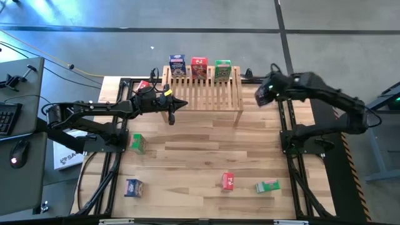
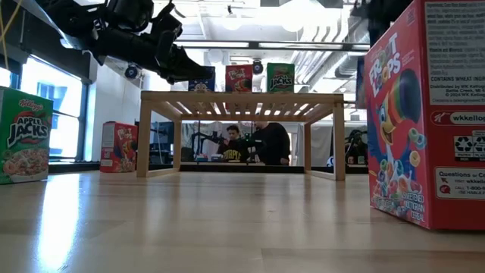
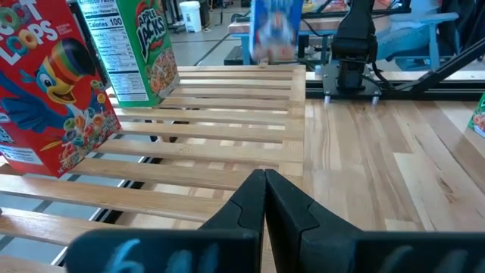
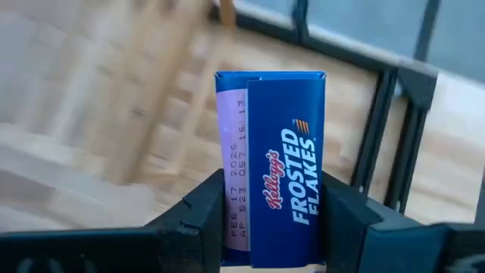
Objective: Stack cereal on shelf
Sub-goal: Put the top blue cereal box on the shelf aligned with the other blue cereal box
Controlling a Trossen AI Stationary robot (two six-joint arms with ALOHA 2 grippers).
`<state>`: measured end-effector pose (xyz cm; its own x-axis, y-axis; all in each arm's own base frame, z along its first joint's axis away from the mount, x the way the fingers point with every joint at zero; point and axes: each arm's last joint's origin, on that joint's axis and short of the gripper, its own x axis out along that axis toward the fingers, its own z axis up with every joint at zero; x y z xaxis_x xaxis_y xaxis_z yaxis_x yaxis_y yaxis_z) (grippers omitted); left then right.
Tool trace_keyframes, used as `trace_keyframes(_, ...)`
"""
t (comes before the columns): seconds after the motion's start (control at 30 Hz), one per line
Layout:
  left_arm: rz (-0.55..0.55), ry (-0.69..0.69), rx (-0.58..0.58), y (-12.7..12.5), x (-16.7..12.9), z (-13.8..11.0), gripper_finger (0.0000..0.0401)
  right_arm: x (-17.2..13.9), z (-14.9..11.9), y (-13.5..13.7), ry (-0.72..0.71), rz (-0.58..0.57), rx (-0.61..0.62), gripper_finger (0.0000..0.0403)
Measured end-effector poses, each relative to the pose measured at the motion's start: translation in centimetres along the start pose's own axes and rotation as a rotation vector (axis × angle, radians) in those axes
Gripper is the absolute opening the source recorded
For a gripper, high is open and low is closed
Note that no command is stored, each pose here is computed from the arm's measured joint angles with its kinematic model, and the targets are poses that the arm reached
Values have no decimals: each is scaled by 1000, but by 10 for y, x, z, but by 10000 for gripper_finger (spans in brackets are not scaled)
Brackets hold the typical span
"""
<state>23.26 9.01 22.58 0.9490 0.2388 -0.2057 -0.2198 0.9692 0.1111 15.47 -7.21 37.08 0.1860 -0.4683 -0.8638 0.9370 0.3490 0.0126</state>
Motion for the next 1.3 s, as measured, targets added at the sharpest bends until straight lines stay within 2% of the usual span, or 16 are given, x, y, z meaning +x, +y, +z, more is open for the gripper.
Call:
trace_keyframes(0.13, 1, -8, 1, 0, 0, 1, 0, -37, 14, 5, -124, 124, -117, 142)
trace_keyframes(0.3, -13, -15, -8, 0, 0, 1, 0, -51, 32, 39, -253, 339, -390, 142)
trace_keyframes(0.4, -17, -15, -17, 0, 0, 1, 0, -43, 40, 67, -273, 397, -544, 142)
trace_keyframes(0.53, -41, -18, -27, -1, 0, 1, 0, -17, 48, 102, -225, 395, -725, 142)
trace_keyframes(0.67, -115, -39, -52, -2, 1, 7, 1, 5, 57, 132, -176, 410, -849, 142)
trace_keyframes(0.77, -121, -77, -49, -1, 2, 19, 8, 13, 64, 148, -164, 421, -908, 142)
trace_keyframes(0.93, -121, -146, -16, 2, 4, 43, 61, 13, 74, 164, -183, 464, -964, 142)
trace_keyframes(1.07, -166, -181, 23, -1, 4, 55, 124, 7, 78, 166, -207, 497, -984, 142)
trace_keyframes(1.3, -182, -223, 66, -4, 4, 77, 227, 7, 77, 167, -199, 548, -1005, 142)
